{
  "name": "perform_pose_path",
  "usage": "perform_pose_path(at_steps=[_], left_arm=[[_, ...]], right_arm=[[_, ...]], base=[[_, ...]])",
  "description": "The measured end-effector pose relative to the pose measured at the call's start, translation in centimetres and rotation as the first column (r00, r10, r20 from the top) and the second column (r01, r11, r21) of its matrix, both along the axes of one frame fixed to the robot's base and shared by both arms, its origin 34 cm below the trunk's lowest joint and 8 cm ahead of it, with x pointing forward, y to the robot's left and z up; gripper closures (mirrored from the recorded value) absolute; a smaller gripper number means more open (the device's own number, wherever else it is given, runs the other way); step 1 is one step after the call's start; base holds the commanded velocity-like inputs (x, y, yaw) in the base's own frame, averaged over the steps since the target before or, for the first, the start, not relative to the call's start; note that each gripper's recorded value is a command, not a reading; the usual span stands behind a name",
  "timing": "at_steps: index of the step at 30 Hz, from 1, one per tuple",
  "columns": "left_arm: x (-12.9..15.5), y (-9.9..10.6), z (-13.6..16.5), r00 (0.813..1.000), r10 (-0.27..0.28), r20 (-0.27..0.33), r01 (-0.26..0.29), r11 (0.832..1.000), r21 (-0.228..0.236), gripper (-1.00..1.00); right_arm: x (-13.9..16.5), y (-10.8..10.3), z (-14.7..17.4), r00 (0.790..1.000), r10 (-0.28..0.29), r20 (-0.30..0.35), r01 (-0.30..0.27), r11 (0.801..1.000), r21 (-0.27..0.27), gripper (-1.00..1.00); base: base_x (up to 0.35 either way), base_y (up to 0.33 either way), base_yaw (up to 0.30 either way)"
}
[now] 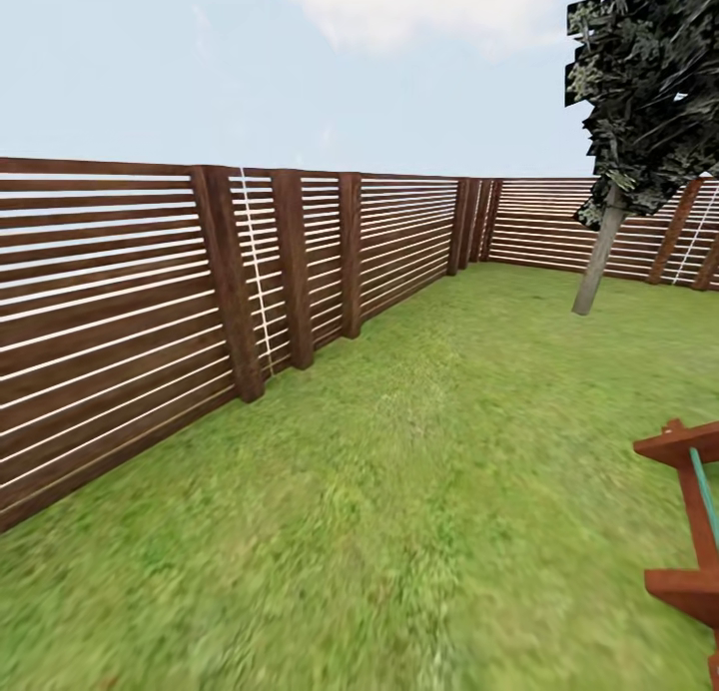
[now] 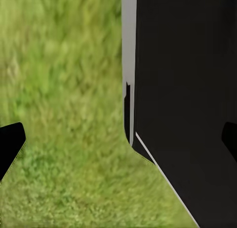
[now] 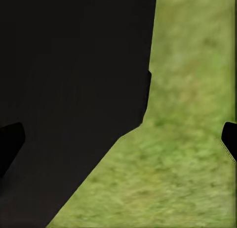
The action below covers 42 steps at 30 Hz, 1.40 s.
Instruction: Take the three Easter eggs out of the wicker basket on the lawn in the garden, then place them on the lawn next to a single tree (choose any tree) so that all three eggs are next to the same tree and none are left in the basket.
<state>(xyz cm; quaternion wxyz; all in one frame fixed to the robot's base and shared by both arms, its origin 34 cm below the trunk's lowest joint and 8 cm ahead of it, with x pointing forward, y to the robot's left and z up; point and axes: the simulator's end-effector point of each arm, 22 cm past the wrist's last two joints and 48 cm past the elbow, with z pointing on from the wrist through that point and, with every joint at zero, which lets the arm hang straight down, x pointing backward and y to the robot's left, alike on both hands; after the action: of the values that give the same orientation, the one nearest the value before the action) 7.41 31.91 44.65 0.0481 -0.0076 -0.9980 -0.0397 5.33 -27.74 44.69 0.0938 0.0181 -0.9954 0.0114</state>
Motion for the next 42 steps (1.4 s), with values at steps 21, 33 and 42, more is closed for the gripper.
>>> perform_pose_path(at_steps=[21,33,42], left_arm=[[0.00,0.00,0.00,1.000,0.000,0.000,0.000,1.000,0.000,-1.00],[0.00,0.00,0.00,1.000,-0.001,0.000,0.001,1.000,0.000,-1.00],[-0.16,0.00,0.03,1.000,-0.001,-0.004,0.001,1.000,0.000,-1.00]], right_arm=[[-0.04,0.05,0.01,1.000,0.000,-0.002,0.000,1.000,0.000,-1.00],[-0.03,0.15,0.00,1.000,0.001,-0.002,-0.001,1.000,0.001,-1.00],[-0.13,0.38,0.02,1.000,0.002,-0.003,-0.002,1.000,0.004,-1.00]], base=[[0.334,0.000,0.000],[0.334,0.000,-0.004],[0.334,0.000,-0.151]])
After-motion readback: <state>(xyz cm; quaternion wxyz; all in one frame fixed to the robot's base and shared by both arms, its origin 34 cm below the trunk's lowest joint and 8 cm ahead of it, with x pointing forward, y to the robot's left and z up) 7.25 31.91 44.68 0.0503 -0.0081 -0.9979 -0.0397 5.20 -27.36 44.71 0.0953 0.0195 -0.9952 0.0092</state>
